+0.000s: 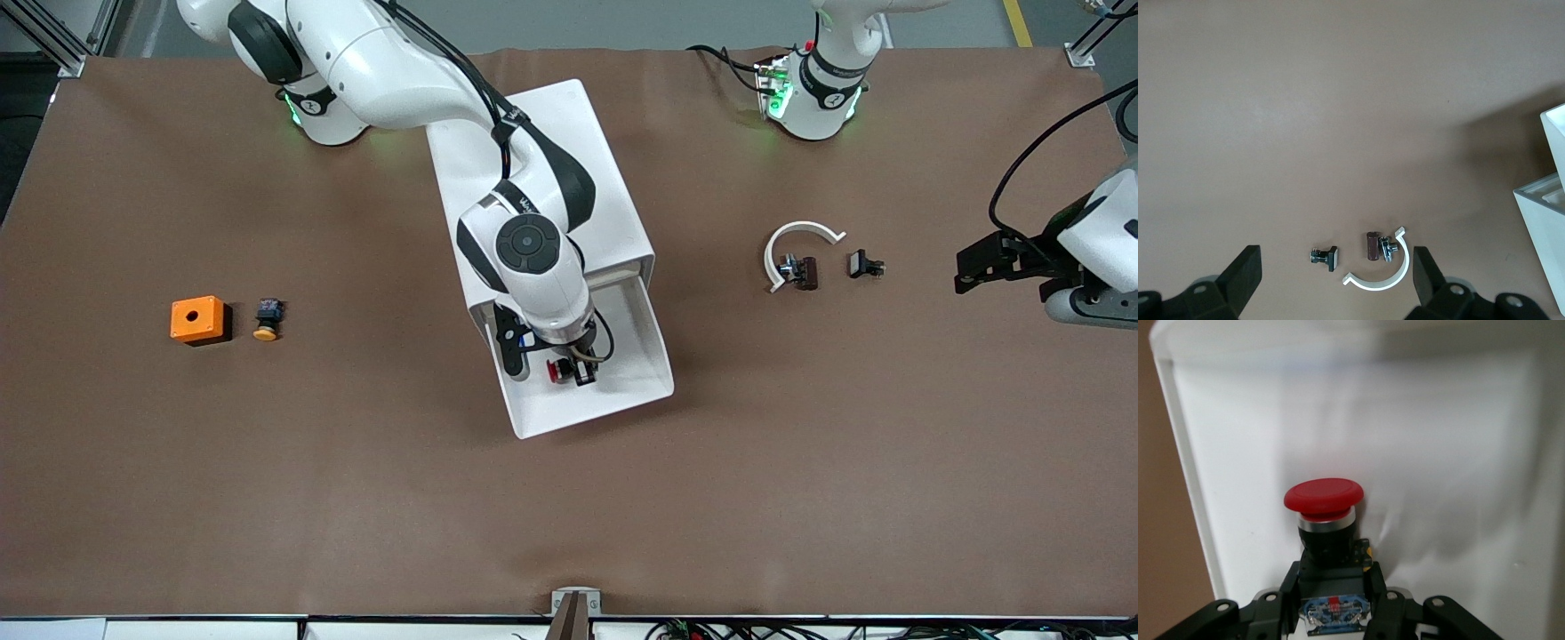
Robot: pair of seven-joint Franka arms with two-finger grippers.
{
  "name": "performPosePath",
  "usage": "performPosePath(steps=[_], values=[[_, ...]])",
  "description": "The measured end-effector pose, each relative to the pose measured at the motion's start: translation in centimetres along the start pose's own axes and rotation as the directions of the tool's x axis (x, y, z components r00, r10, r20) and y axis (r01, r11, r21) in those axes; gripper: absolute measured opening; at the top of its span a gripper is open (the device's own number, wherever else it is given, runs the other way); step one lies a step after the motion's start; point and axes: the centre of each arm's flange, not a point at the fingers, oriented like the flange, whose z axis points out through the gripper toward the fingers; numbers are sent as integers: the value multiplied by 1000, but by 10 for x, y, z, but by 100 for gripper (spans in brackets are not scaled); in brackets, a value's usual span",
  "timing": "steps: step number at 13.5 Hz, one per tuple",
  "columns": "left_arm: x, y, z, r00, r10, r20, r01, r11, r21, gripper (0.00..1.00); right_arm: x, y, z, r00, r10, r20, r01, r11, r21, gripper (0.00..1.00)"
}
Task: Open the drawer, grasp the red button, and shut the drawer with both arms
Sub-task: 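Lower the right gripper into the drawer and grasp the red button, then lift the red button out with the right gripper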
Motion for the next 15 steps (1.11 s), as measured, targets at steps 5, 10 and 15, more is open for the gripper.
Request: performPosePath(steps=[5,10,15], values=[[1,6,2,1000,10,3,-10,1000,0,100,33,-41,-50,974,175,145,-182,983,33,42],[5,23,11,999,39,18,-39,999,-3,100,65,-64,-109,941,258,218,-267,964,10,42],[31,51,62,998,26,59,-26,1000,-13,100,105,-65,-172,937,217,274,-197,975,-101,42]])
